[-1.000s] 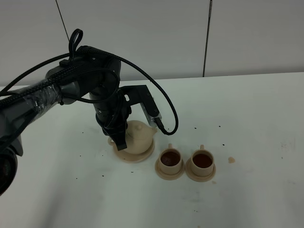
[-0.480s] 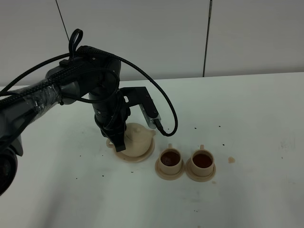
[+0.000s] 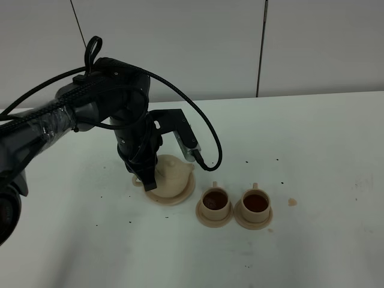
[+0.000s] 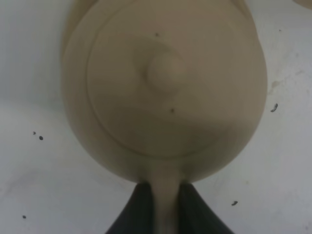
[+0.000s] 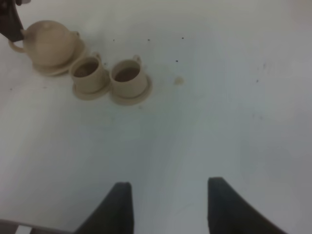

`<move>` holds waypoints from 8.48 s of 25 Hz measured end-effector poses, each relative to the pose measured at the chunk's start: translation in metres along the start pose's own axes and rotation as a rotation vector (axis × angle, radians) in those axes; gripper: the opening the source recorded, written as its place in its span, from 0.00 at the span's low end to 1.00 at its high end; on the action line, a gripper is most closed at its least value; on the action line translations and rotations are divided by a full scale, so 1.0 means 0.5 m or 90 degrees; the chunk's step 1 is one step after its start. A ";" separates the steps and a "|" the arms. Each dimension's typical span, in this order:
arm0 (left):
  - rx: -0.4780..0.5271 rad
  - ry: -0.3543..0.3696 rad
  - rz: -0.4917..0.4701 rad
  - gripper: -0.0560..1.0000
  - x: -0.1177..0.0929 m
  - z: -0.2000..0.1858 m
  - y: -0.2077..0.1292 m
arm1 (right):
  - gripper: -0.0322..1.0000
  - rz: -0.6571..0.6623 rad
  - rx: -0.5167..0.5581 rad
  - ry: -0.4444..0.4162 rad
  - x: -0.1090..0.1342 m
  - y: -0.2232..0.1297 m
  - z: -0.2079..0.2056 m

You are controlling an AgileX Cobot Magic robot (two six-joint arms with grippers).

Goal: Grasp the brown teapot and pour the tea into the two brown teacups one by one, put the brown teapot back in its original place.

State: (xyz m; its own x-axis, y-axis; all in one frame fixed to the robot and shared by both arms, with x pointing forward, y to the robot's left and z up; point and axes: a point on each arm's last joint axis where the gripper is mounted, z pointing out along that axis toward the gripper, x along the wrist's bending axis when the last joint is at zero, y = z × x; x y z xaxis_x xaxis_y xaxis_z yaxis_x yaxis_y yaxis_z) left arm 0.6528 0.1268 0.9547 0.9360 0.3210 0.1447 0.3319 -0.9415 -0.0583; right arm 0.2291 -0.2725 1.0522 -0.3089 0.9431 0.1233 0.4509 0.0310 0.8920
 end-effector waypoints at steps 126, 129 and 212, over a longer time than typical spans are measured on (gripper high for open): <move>-0.388 0.320 -0.453 0.49 -0.466 -0.464 -0.566 | 0.37 0.000 0.000 0.001 0.000 0.000 0.000; -0.397 0.315 -0.474 0.49 -0.487 -0.435 -0.581 | 0.37 0.000 0.000 0.001 0.000 0.000 0.000; -0.472 0.392 -0.847 0.44 -0.653 -0.245 -0.641 | 0.37 0.000 0.000 0.001 0.000 0.000 0.000</move>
State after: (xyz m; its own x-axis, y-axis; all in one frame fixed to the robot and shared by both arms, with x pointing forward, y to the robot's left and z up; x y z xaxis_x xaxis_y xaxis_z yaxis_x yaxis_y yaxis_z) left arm 0.2265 0.3113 1.0471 -0.1897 0.9799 0.0614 0.5214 0.0475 0.8520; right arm 0.2291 -0.2724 1.0523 -0.3093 0.9428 0.1241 0.4509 0.0305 0.8920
